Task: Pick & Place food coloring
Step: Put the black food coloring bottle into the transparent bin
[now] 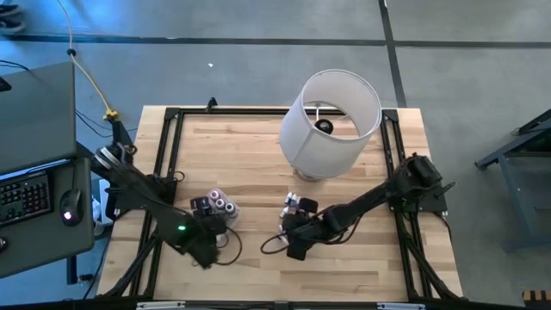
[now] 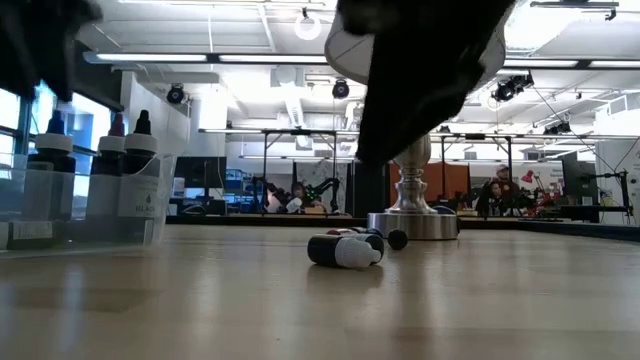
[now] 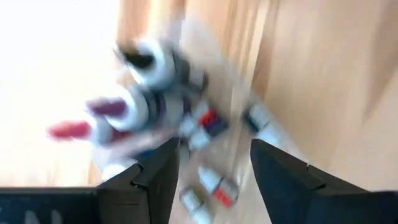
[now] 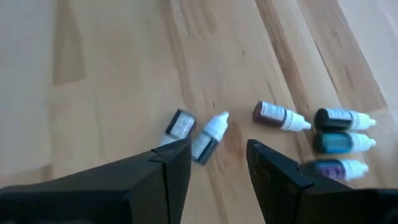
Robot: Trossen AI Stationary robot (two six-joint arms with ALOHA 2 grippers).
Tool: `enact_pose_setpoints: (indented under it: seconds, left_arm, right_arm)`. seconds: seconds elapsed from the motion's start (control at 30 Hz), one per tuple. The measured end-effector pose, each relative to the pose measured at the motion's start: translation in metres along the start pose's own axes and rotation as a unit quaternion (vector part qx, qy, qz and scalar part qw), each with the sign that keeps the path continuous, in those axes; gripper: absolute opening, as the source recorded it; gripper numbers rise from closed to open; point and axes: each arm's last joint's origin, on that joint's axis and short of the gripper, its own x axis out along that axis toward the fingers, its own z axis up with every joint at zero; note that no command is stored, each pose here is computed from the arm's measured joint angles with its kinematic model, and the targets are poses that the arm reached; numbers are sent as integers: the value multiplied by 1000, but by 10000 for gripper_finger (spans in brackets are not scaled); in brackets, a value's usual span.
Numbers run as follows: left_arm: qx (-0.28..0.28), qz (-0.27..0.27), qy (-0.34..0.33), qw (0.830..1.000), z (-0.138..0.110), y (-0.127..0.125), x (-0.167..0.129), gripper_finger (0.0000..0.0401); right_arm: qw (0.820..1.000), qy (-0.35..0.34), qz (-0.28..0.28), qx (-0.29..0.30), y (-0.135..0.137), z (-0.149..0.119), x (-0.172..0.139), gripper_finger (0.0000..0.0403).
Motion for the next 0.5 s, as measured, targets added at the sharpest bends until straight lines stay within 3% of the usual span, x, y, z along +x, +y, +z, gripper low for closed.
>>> enact_pose_setpoints:
  seconds: [0.1, 0.3, 0.5]
  left_arm:
    - [-9, 7, -95, 995, -9, 5, -23, 193]
    - [-30, 15, -251, 967, -27, 1, -44, 193]
    - [-26, 6, -280, 960, -39, -9, -33, 193]
  right_arm:
    - [1000, 15, -10, 10, -4, -2, 15, 149]
    - [998, 39, -9, 48, -11, -3, 37, 149]
    - [998, 43, 0, 50, -8, -6, 48, 149]
